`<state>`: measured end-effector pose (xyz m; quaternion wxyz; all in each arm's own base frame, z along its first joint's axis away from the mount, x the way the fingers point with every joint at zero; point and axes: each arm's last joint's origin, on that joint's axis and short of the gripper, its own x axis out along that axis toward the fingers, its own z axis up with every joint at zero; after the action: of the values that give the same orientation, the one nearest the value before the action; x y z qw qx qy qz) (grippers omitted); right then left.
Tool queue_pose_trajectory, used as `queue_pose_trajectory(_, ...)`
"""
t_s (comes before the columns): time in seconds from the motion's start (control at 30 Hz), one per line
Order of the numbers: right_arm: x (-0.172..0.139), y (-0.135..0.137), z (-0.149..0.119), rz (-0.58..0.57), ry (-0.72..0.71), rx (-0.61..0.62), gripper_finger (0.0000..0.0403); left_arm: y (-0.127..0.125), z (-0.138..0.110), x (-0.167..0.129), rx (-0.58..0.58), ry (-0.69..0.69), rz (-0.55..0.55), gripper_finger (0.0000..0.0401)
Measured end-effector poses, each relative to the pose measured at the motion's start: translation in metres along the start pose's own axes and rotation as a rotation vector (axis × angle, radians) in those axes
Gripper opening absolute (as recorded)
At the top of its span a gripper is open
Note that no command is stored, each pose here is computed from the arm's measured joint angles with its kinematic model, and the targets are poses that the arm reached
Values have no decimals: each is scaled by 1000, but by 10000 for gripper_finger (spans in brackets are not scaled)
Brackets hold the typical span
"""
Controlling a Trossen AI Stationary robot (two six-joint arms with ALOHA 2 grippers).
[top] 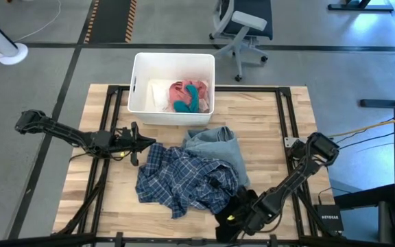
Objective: Sort clothes
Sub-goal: Put the black shirt into the white bin
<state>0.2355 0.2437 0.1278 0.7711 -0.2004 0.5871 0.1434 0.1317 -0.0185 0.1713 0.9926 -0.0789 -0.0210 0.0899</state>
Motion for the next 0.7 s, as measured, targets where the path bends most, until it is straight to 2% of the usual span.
queue_pose_trajectory(0.37, 2, -5, 0, 35, 27, 35, 21, 0, 0, 0, 1, 1, 0, 0)
queue_pose_trajectory(0.43, 1, -2, 1, 35, 29, 27, 16, 0, 0, 0, 1, 1, 0, 0)
queue_pose_trajectory(0.6, -13, 11, 8, 27, 35, -12, 49, 0, 0, 0, -2, 1, 0, 0)
queue_pose_trajectory(0.7, -31, 19, 20, 47, 21, -26, 41, 0, 0, 0, -3, 1, 0, 0)
